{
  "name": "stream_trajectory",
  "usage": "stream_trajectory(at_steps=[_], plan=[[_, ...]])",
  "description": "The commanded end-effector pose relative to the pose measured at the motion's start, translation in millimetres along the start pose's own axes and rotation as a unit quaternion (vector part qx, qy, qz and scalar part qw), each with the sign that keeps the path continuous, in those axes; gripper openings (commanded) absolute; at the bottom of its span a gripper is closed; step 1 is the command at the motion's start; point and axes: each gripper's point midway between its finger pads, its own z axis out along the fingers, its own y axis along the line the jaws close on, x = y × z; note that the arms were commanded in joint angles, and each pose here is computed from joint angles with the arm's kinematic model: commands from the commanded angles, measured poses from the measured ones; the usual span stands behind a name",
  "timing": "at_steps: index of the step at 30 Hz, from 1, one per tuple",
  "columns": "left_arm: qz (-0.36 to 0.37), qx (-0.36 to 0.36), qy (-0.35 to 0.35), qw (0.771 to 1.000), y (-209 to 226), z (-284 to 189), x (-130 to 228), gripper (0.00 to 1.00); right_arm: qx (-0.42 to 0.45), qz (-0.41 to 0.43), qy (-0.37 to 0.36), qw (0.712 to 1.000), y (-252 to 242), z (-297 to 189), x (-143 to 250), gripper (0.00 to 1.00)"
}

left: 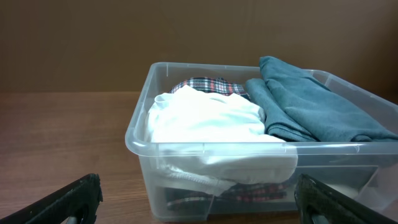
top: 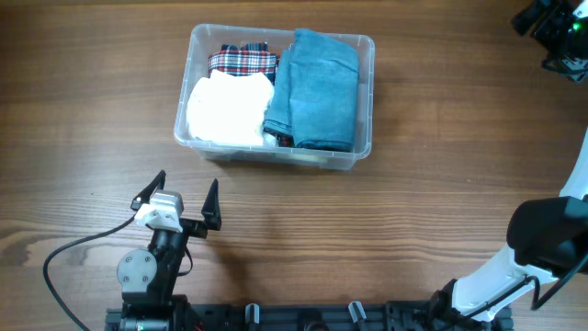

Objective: Pack container

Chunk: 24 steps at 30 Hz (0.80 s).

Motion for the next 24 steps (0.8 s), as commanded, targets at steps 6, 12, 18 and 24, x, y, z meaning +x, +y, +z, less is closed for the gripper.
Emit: stream_trajectory(at_steps=[6, 12, 18, 24], plan=[[-0.001, -0.003, 0.000, 1.000, 0.6, -0.1, 1.4, 1.00, 0.004, 0.005, 0.005, 1.000, -2.6, 7.2, 0.3, 1.00], [-0.001, -0.003, 0.000, 1.000, 0.6, -0.1, 1.4, 1.00, 0.004, 0.005, 0.005, 1.000, -2.6, 7.2, 0.3, 1.00], [-0.001, -0.003, 0.000, 1.000, 0.6, -0.1, 1.4, 1.00, 0.006, 0.004, 0.002, 1.000, -3.3, 8.2, -1.1, 1.00], [-0.001, -0.003, 0.000, 1.000, 0.6, -0.1, 1.4, 1.00, -0.003, -0.014, -0.077, 0.997, 7.8, 5.8, -38.3, 1.00]])
